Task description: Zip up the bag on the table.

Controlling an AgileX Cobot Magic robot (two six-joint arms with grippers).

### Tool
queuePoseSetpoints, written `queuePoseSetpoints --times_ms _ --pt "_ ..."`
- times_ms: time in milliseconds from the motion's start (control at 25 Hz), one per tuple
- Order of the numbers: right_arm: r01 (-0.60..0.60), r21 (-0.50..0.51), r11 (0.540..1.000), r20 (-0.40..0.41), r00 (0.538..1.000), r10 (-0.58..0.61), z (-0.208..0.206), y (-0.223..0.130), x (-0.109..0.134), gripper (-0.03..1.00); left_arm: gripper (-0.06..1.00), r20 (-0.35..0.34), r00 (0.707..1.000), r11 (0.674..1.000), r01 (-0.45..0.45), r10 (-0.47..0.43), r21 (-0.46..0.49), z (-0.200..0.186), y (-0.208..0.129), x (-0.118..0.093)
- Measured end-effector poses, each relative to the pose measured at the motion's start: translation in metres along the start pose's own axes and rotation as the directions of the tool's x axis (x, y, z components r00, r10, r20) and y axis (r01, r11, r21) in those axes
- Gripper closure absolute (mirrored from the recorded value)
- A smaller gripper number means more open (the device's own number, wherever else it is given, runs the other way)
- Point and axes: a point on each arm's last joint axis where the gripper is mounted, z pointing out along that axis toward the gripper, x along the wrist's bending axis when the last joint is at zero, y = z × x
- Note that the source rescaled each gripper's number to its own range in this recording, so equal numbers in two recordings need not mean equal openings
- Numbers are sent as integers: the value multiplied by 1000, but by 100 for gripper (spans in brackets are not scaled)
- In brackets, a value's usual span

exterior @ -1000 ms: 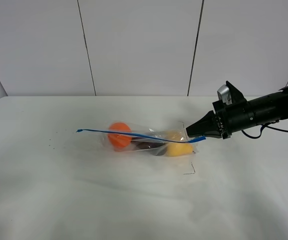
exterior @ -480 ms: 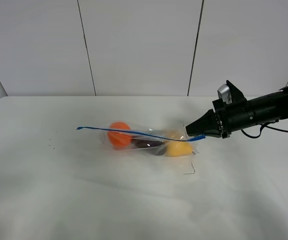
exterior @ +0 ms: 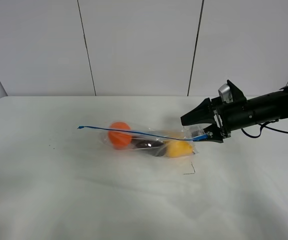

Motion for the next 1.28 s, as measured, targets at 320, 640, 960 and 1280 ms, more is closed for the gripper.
queuePoseSetpoints --times_ms 320,640,960,1280 --pt "39 -33 999 169 985 -33 -15 2 10 -3 1 0 1000 1000 0 0 0 0 0 0" --pt "100 -20 995 417 905 -83 -43 -3 28 -3 1 0 1000 1000 0 0 0 0 0 0" --pt "139 -41 989 701 710 -71 -81 -11 42 -3 1 0 1000 1000 0 0 0 0 0 0" --pt "203 -96 974 836 547 -32 -115 -22 68 -3 1 0 1000 1000 0 0 0 0 0 0"
